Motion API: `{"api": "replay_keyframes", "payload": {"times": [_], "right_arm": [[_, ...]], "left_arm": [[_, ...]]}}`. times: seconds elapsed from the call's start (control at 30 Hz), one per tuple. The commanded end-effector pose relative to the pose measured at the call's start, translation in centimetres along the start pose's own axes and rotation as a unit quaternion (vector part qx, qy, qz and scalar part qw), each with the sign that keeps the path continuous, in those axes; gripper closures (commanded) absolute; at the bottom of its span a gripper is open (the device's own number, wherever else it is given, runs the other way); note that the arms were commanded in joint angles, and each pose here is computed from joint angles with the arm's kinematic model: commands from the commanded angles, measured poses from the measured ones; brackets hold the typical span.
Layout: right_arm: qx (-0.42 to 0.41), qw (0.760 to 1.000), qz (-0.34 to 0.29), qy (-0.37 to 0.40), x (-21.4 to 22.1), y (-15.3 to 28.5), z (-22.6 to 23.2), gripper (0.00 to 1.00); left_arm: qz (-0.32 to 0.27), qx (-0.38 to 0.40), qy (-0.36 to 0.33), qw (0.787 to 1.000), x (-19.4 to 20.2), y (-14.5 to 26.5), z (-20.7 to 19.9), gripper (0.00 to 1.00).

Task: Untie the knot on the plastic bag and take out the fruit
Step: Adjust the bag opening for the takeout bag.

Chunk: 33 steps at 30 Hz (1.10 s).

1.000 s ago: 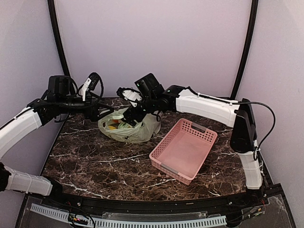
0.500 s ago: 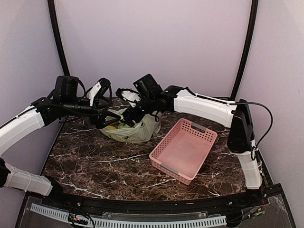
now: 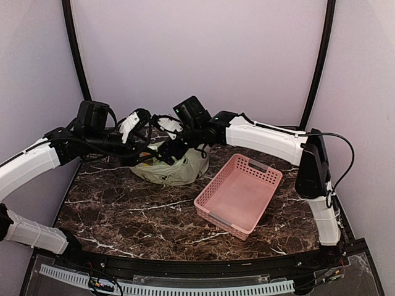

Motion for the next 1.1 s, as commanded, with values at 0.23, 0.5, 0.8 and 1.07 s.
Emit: {"api": "replay_keyframes", "payload": {"times": [0.23, 0.5, 0.8, 1.07], "right_arm": [[0.032, 0.999, 0.031, -0.019, 2.2, -1.4, -1.4, 0.05], [0.084, 0.994, 0.051, -0.044, 4.1, -2.9, -3.4, 0.16], [0.089, 0.985, -0.047, -0.142, 0.3, -1.0, -5.2, 1.0], [0.062, 0.944, -0.182, -0.269, 0.2, 5.8, -8.7, 1.0]], "left_arm": [[0.039, -0.074, 0.018, 0.996, 0.8, 0.7, 0.4, 0.89], [0.053, -0.142, 0.05, 0.987, 2.3, 2.4, 0.9, 0.99], [0.032, -0.166, 0.168, 0.971, 6.0, 4.1, 3.9, 0.99], [0.032, -0.218, 0.239, 0.946, 8.4, 6.1, 6.5, 0.99]]}}
Point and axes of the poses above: each gripper's point midway between its finger pads, its own y axis back along the fingers, its own z axis along the line the jaws close on, x = y × z, the point moved 10 cm from there along y, back along the fingers, and after that the axes turned 14 degrees about -y, right-handed, at the moved point
